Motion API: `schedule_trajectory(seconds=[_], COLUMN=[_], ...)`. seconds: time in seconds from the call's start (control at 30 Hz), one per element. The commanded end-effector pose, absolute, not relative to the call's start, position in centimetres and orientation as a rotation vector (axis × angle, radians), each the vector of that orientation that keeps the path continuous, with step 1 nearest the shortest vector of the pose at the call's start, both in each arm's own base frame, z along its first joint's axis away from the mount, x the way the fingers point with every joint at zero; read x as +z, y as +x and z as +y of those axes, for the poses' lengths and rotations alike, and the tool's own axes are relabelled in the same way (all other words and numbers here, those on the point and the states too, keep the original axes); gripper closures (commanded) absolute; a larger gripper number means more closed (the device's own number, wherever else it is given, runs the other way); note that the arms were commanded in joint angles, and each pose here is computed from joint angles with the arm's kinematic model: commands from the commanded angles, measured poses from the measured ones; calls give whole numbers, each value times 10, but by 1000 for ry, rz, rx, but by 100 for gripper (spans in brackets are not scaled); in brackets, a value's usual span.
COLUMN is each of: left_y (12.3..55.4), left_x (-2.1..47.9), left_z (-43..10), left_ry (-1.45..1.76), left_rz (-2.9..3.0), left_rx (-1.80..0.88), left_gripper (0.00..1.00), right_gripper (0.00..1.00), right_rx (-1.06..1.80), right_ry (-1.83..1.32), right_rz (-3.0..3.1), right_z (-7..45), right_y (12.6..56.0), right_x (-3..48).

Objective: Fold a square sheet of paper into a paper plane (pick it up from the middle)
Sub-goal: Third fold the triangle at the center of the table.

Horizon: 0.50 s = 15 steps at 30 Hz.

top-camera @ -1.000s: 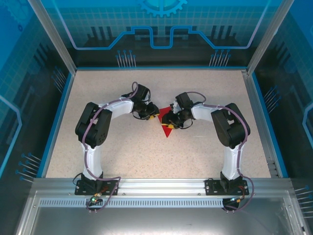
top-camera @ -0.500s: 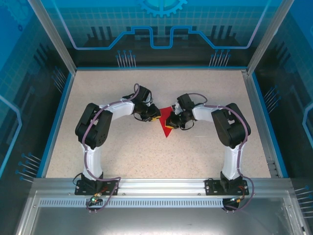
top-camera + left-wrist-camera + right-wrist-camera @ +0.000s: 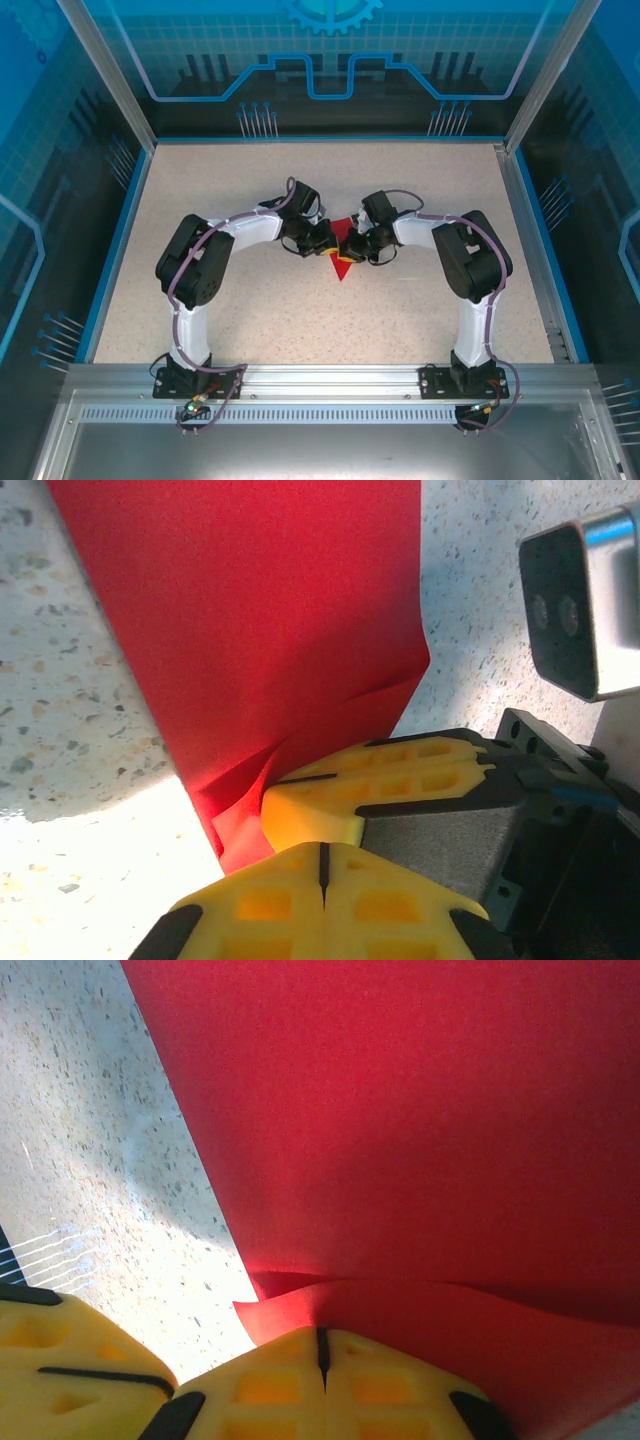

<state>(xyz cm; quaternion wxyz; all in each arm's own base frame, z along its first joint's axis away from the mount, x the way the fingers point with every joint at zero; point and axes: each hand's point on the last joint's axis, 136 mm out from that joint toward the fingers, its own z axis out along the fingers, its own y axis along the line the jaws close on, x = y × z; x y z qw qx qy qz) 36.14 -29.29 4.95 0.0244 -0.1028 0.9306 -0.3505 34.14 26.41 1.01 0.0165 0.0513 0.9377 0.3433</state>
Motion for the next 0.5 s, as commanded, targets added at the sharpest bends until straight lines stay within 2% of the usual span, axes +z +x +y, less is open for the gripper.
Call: schedule_trajectory(seconds=[0.0,0.47], left_y=[352,357], left_x=[32,21], left_z=[-285,-291], left_ry=[-356,-359], left_rz=[2950,2955], left_rx=[-1007,-1018], left_gripper=[100,100], right_gripper=[100,100], right_rx=[863,862], right_ry=[265,258], right_rz=[3094,3097], right_z=[237,238], right_y=[315,314], right_x=[-33,-32])
